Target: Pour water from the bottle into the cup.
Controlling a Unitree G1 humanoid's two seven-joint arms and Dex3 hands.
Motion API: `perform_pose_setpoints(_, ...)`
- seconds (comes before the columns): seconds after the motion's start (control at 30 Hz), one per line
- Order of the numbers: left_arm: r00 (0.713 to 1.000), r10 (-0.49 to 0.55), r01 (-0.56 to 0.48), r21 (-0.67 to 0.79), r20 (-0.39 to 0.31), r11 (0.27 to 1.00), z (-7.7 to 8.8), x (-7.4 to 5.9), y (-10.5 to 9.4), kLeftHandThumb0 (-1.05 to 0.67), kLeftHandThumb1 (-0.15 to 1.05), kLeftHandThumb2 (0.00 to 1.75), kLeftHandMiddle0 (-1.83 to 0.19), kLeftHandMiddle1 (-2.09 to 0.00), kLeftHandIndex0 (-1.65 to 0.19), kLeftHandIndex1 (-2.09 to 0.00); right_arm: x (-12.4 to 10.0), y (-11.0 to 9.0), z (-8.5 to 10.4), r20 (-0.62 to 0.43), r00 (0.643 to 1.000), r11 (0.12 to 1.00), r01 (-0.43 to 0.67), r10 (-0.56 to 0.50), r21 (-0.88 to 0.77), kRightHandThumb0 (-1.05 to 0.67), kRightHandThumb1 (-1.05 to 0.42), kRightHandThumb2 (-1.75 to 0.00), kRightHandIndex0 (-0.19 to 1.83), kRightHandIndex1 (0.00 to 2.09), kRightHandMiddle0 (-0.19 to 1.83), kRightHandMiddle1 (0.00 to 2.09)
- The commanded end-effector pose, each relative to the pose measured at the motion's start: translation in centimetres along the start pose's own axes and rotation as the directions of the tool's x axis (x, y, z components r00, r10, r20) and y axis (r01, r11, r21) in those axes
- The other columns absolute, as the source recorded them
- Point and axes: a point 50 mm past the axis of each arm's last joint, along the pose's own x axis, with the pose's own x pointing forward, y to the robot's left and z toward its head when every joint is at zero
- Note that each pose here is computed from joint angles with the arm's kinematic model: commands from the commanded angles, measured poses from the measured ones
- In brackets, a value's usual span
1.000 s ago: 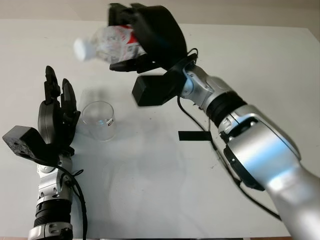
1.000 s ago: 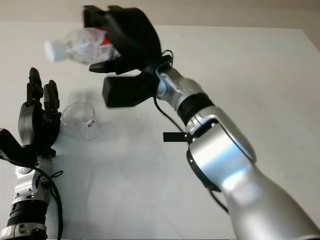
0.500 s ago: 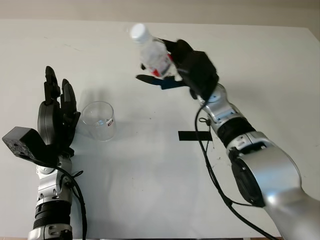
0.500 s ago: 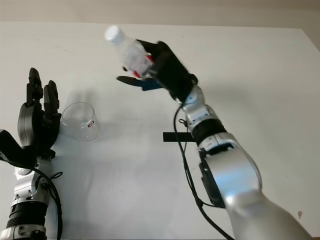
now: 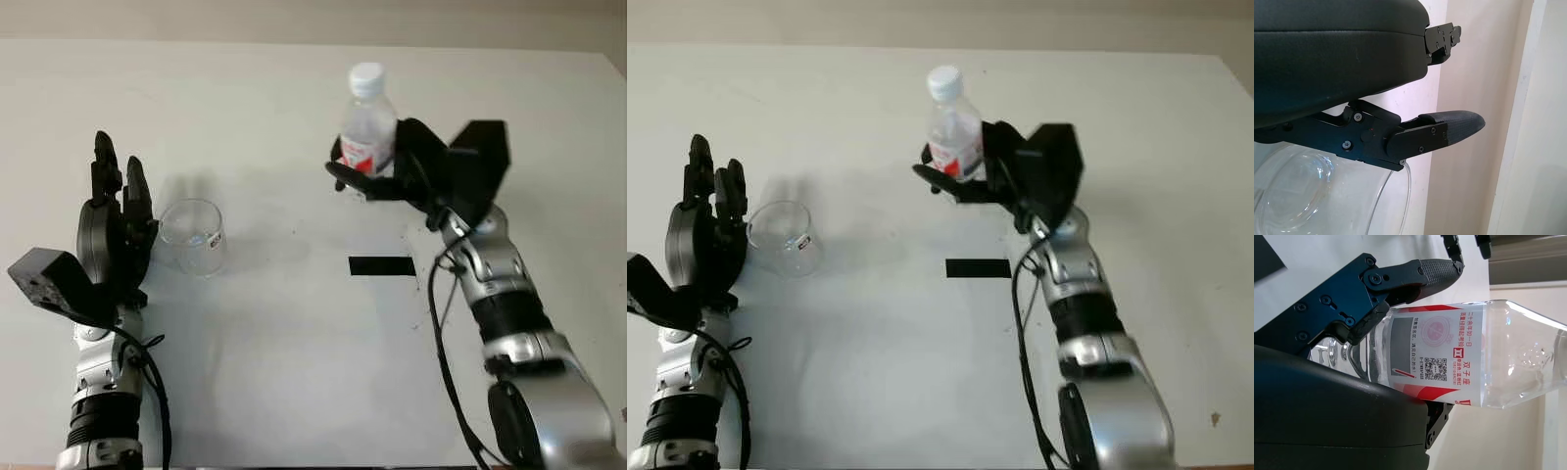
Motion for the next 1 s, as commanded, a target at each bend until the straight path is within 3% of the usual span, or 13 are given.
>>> perform_pose_setpoints(0.0, 0.999, 0.016, -0.016, 0.001, -0.052, 1.000, -1.2, -1.1, 0.4, -0.59, 1.05, 0.64, 0.07, -0.05, 0.16, -0.05, -0.9, 0.0, 0.3, 0.006, 1.000, 1.000, 0.011, -0.011, 0.010, -0.41, -1.05, -0.57, 1.24, 2.09, 0.98, 2.09)
perform_pose_setpoints(0.37, 0.999, 0.017, -0.017, 0.010, -0.050, 1.000, -0.9, -1.3, 0.6, -0.60, 1.05, 0.62, 0.09, -0.05, 0.17, -0.05, -3.2, 2.2, -1.7, -0.041, 0.994, 0.995, 0.103, -0.103, -0.007, -0.44, -1.05, -0.60, 1.16, 2.09, 0.87, 2.09)
perform_pose_setpoints(0.97, 0.999, -0.002, 0.003, 0.007, -0.052, 1.000, -0.4, -1.0, 1.0, -0.61, 1.05, 0.59, 0.09, -0.05, 0.19, -0.04, -4.7, 3.6, -4.6, -0.086, 0.989, 0.984, 0.133, -0.124, 0.115, -0.46, -1.05, -0.59, 1.17, 2.09, 0.81, 2.09)
